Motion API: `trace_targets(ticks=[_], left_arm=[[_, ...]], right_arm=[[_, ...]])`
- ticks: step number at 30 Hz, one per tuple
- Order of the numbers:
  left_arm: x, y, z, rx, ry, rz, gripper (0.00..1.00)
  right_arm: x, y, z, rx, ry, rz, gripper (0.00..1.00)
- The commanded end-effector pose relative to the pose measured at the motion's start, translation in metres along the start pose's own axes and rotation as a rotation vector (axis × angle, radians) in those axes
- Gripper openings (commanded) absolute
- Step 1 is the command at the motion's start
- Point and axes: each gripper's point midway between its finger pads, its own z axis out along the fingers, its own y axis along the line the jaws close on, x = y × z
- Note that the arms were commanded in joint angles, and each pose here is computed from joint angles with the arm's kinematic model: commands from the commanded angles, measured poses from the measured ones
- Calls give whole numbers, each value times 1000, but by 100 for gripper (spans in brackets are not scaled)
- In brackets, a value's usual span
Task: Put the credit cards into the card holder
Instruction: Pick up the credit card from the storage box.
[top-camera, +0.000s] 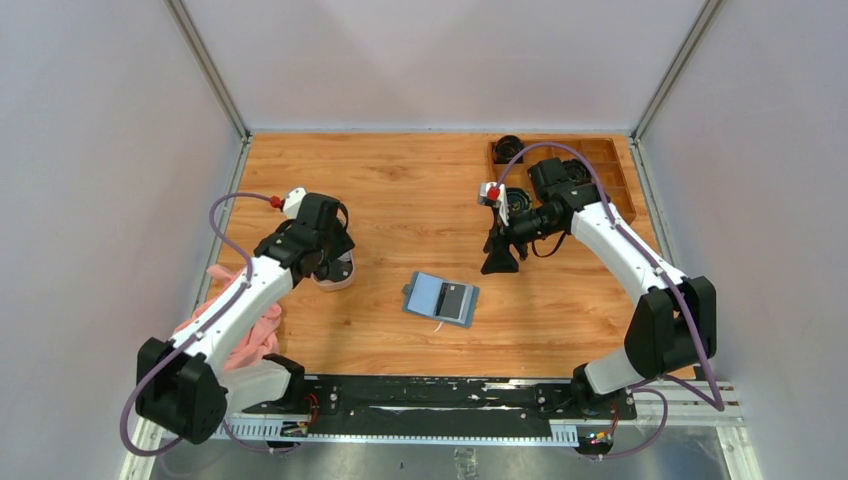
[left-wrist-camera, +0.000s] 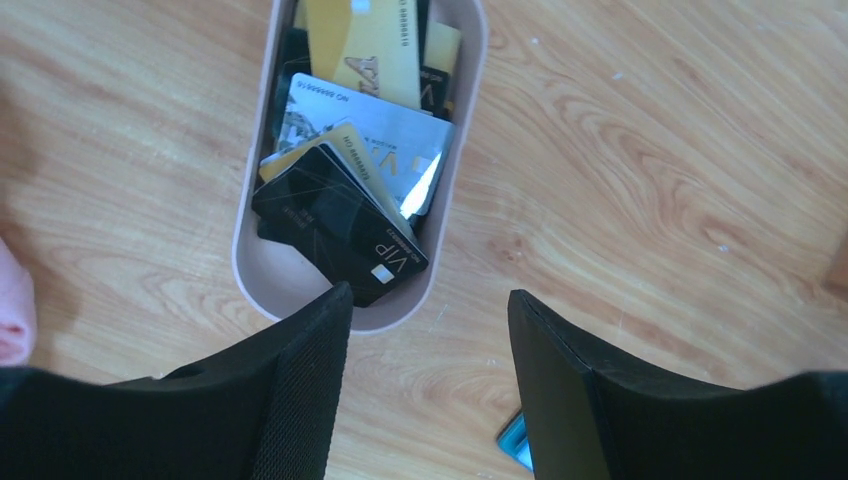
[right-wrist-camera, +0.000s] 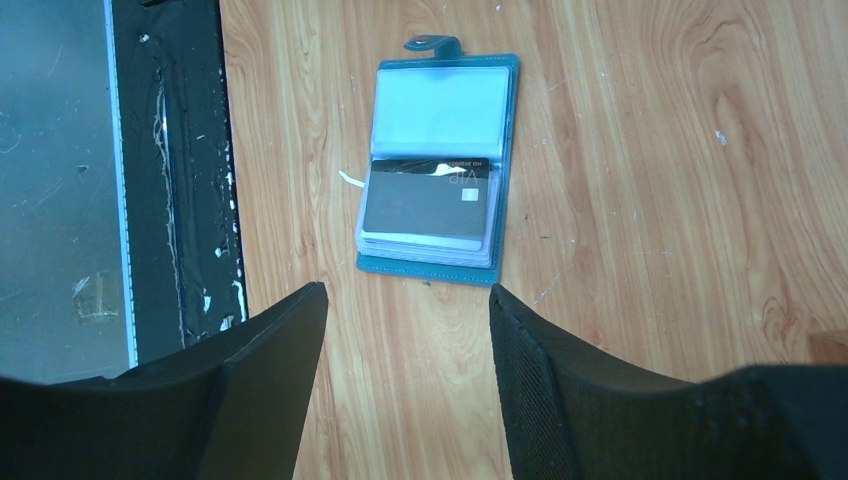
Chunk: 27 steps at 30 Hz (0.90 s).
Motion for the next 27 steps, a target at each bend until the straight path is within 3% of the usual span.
trace_targets(ticks=[1, 10, 18, 27], left_arm=[[-1, 20, 10, -178, 10, -78, 62], [11, 38, 42, -324, 49, -196, 62], [29, 29, 64, -352, 152, -193, 66], [42, 44, 76, -428, 172, -207, 66]], right_arm=[[9, -1, 2, -10, 8, 15, 64], [12, -2, 2, -7, 19, 16, 64], [13, -2, 2, -2, 21, 12, 64], [14, -3, 2, -1, 23, 15, 64]])
